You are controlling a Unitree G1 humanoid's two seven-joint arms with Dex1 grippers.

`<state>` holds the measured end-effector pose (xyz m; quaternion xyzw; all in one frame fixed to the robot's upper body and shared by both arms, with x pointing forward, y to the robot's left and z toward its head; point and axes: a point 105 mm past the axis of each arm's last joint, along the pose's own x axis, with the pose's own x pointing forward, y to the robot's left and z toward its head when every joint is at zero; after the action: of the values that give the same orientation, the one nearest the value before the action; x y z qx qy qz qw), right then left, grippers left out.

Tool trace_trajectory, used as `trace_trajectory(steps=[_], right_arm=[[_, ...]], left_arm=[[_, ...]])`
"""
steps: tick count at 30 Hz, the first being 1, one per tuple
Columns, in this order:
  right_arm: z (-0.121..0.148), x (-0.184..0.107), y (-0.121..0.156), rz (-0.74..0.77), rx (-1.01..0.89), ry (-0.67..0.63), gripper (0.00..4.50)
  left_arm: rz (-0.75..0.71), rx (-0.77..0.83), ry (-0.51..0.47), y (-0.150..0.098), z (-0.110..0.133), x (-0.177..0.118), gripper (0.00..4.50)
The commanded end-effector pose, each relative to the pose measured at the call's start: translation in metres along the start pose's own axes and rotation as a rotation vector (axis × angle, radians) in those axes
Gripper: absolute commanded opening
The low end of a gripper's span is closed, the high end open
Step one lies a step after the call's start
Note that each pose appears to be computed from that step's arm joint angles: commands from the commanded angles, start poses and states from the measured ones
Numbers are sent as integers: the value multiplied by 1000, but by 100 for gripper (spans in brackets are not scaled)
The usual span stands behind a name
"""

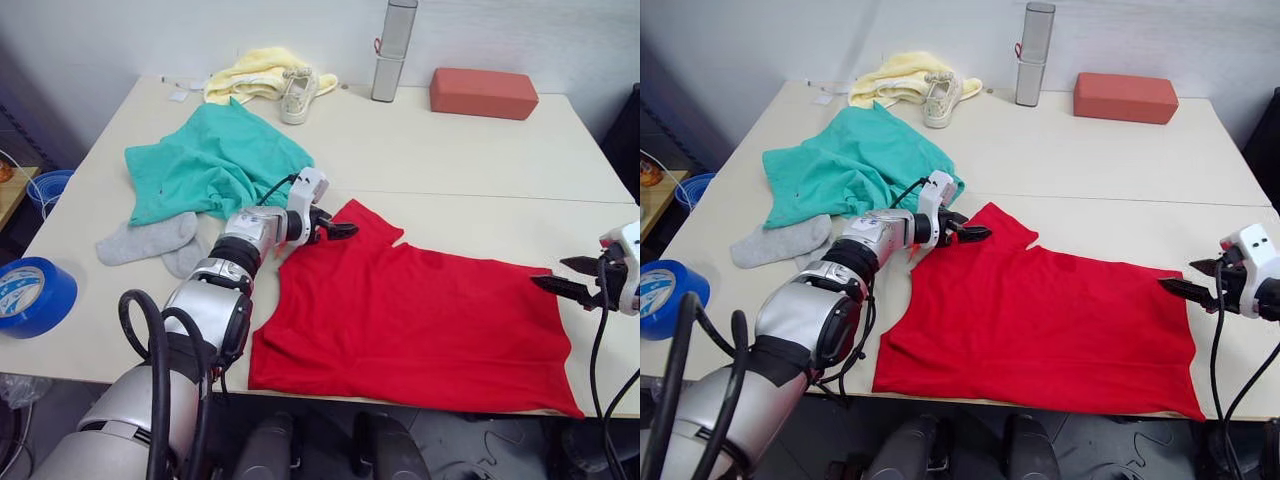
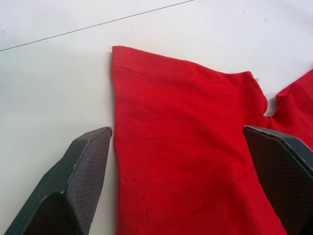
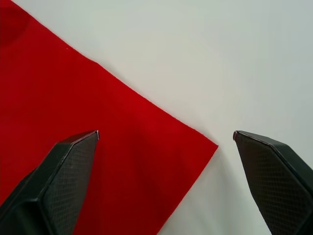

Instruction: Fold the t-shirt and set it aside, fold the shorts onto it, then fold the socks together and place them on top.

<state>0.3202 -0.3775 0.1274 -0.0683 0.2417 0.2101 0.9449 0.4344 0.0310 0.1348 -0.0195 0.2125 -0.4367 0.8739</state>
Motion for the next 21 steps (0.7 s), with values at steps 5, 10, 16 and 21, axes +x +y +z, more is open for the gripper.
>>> trace_trajectory(steps=[5, 10, 16, 21], right_arm=[[-7, 8, -12, -75, 59, 82, 450], [-7, 13, -10, -60, 104, 82, 356], [-7, 13, -6, -19, 86, 67, 146], [2, 13, 0, 30, 41, 13, 8]], left_arm=[[-36, -3, 73, -6, -15, 4, 332], [-16, -25, 58, -1, -19, 3, 165], [-35, -26, -16, 2, -13, -2, 0], [-52, -30, -87, 8, -7, -11, 0]])
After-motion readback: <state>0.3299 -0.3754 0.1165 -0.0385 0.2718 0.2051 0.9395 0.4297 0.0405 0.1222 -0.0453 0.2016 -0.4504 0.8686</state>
